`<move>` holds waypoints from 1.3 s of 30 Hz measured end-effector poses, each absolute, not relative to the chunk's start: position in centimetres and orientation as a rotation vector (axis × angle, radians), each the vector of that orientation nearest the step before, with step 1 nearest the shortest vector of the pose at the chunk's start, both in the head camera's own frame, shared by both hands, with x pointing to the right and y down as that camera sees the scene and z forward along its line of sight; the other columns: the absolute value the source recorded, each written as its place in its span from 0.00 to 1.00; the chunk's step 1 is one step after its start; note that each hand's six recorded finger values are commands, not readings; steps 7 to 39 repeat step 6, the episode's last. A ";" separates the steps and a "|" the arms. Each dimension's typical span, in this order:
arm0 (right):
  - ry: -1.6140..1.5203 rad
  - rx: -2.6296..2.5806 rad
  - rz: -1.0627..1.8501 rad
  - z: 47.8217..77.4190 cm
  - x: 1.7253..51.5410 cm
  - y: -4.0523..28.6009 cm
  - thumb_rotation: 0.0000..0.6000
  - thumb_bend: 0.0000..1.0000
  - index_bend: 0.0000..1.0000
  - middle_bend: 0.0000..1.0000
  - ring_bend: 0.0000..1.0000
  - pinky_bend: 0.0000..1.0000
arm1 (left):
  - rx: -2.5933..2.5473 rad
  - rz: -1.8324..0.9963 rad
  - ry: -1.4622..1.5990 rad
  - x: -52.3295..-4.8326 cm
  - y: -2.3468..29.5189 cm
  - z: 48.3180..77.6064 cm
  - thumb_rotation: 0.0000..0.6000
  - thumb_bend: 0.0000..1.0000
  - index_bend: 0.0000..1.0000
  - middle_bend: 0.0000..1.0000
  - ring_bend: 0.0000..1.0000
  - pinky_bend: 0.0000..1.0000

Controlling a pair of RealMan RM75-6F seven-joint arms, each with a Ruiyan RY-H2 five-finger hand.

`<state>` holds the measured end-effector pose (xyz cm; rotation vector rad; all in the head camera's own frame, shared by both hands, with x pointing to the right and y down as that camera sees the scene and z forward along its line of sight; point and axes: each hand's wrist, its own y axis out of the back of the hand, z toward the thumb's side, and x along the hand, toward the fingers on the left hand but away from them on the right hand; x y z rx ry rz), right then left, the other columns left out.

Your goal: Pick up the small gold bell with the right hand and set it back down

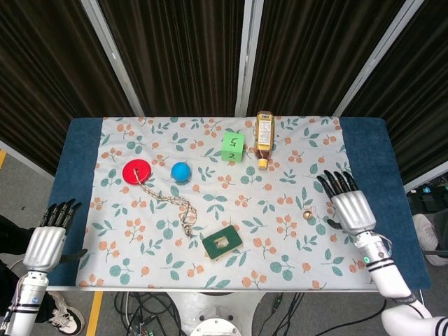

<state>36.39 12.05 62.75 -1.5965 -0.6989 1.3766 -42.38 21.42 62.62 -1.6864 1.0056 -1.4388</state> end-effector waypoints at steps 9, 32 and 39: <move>-0.889 -1.577 1.365 59.6 41.2 17.2 1.00 0.00 0.00 0.00 0.00 0.00 | -1.675 -1.424 0.989 -41.9 20.9 62.2 1.00 0.00 0.00 0.00 0.00 0.01; -0.889 -1.577 1.365 59.6 41.2 17.2 1.00 0.00 0.00 0.00 0.00 0.00 | -1.675 -1.424 0.989 -41.9 20.9 62.2 1.00 0.00 0.00 0.00 0.00 0.01; -0.889 -1.577 1.365 59.6 41.2 17.2 1.00 0.00 0.00 0.00 0.00 0.00 | -1.675 -1.424 0.989 -41.9 20.9 62.2 1.00 0.00 0.00 0.00 0.00 0.01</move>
